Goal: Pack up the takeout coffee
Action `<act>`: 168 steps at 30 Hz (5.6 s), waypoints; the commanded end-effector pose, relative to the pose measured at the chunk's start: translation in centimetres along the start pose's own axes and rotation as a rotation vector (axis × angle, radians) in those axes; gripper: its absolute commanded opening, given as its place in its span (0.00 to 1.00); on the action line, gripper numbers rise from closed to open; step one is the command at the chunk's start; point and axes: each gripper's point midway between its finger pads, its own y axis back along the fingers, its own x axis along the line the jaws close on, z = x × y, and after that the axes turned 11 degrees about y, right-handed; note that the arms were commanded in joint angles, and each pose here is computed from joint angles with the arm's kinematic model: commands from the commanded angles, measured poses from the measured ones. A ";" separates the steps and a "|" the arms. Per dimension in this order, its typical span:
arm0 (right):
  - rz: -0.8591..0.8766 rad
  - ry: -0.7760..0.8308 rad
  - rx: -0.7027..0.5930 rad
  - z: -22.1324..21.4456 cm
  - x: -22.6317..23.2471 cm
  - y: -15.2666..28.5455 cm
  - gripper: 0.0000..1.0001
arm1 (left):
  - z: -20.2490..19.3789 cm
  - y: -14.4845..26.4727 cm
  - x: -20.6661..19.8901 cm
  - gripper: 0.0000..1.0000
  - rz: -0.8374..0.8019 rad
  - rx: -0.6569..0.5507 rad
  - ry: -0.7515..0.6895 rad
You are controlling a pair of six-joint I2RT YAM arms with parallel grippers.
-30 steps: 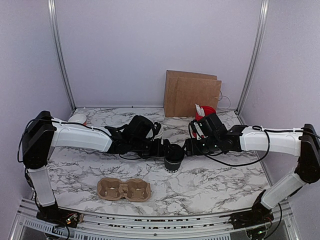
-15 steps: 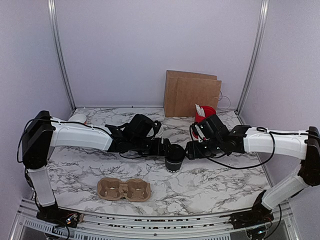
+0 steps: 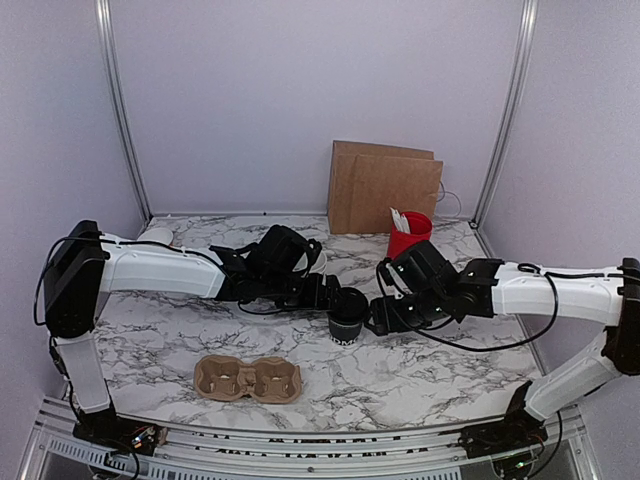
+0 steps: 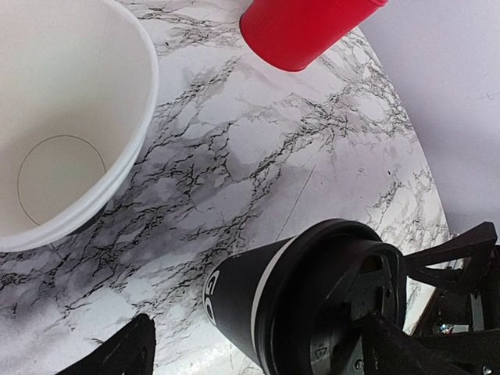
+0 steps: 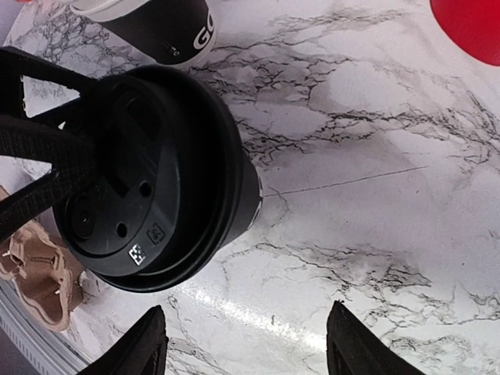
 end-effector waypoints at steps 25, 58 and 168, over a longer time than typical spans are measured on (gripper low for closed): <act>0.080 -0.070 -0.158 6.3 -3.0 -0.6 0.68 | -1.6 -0.7 2.2 0.92 0.068 0.063 -0.015; 0.036 -0.081 0.112 -4.5 0.2 -2.6 0.66 | -0.9 -0.7 2.9 0.92 0.095 0.032 -0.010; -0.008 -0.157 -0.051 1.6 0.2 -2.3 0.64 | -0.2 1.2 3.5 0.92 0.111 0.030 -0.052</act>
